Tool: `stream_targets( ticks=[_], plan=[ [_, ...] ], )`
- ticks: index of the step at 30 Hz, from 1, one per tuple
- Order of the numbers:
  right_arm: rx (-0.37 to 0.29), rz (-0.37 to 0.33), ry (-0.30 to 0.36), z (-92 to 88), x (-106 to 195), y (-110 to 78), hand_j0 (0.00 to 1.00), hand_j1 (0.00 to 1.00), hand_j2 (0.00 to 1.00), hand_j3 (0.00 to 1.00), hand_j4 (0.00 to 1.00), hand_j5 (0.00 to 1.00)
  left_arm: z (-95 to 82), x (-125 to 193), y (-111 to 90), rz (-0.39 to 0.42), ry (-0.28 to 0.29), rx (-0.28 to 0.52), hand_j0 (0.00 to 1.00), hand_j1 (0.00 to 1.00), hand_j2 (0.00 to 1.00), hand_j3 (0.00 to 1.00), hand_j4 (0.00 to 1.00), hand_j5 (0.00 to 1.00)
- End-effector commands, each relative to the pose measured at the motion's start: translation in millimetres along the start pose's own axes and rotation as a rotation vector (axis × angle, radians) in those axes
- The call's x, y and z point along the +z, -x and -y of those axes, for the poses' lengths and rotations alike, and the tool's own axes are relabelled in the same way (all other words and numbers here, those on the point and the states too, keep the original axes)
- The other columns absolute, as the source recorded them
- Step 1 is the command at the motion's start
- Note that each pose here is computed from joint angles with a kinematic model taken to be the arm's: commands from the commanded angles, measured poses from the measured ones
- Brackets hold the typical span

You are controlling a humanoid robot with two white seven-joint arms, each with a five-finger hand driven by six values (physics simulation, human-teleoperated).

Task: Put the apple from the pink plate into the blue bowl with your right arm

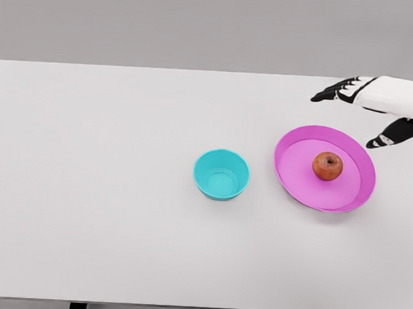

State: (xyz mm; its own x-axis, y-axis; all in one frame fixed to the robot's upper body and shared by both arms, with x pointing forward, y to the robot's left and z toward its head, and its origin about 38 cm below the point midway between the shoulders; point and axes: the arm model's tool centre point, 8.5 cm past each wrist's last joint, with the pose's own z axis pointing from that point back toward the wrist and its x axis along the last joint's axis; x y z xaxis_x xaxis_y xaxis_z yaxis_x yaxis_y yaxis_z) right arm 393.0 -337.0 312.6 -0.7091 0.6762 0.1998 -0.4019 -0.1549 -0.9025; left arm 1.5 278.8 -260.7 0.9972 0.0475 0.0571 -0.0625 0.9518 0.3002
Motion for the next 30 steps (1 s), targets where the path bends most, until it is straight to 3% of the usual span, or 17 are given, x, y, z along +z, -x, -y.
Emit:
stream_targets(
  ticks=[1,4,5,9,12,14,15,17,19,25,30],
  plan=[
    [0.007,0.006,-0.009,-2.1,4,0.4,1.00,1.00,1.00,1.00,1.00,1.00,-0.1,0,0,0.000,0.000,-0.001,1.00,1.00,1.00,1.00,1.00,1.00],
    [-0.007,0.041,-0.022,-15.2,-1,-1.3,1.00,1.00,1.00,1.00,1.00,1.00,-0.2,0,0,0.000,0.000,0.000,1.00,1.00,1.00,1.00,1.00,1.00],
    [0.004,0.081,-0.022,-19.6,-6,-5.4,1.00,1.00,1.00,1.00,1.00,1.00,-0.1,0,0,0.000,0.000,-0.001,1.00,1.00,1.00,1.00,1.00,1.00],
    [-0.094,0.066,-0.057,-52.9,-15,-2.4,1.00,1.00,1.00,1.00,1.00,1.00,-0.1,0,0,0.000,0.000,-0.001,1.00,1.00,1.00,1.00,1.00,1.00],
    [-0.080,0.051,-0.028,-45.2,-11,0.0,1.00,1.00,1.00,1.00,1.00,1.00,-0.2,0,0,0.000,0.000,0.000,1.00,1.00,1.00,1.00,1.00,1.00],
    [-0.068,0.013,-0.055,-71.9,-41,1.0,1.00,1.00,1.00,1.00,1.00,1.00,-0.1,0,0,0.000,0.000,-0.001,1.00,1.00,1.00,1.00,1.00,1.00],
    [-0.072,0.004,-0.052,-76.8,-45,3.3,1.00,1.00,1.00,1.00,1.00,1.00,-0.2,0,0,0.001,0.000,0.001,1.00,1.00,1.00,1.00,1.00,1.00],
    [-0.051,-0.019,-0.028,-65.5,-34,7.0,1.00,1.00,1.00,1.00,1.00,1.00,-0.1,0,0,0.000,0.000,-0.001,1.00,1.00,1.00,1.00,1.00,1.00],
    [-0.046,-0.043,-0.046,-67.4,-25,11.7,1.00,1.00,1.00,1.00,1.00,1.00,-0.2,0,0,0.000,0.000,0.000,1.00,1.00,1.00,1.00,1.00,1.00],
    [-0.099,-0.105,-0.083,-88.3,-17,33.7,1.00,1.00,1.00,1.00,1.00,1.00,-0.1,0,0,0.000,0.000,-0.001,1.00,1.00,1.00,1.00,1.00,1.00],
    [-0.114,-0.101,-0.078,-96.8,-33,34.1,1.00,1.00,1.00,1.00,1.00,1.00,-0.1,0,0,0.000,0.000,-0.001,1.00,1.00,1.00,1.00,1.00,1.00]
  ],
)
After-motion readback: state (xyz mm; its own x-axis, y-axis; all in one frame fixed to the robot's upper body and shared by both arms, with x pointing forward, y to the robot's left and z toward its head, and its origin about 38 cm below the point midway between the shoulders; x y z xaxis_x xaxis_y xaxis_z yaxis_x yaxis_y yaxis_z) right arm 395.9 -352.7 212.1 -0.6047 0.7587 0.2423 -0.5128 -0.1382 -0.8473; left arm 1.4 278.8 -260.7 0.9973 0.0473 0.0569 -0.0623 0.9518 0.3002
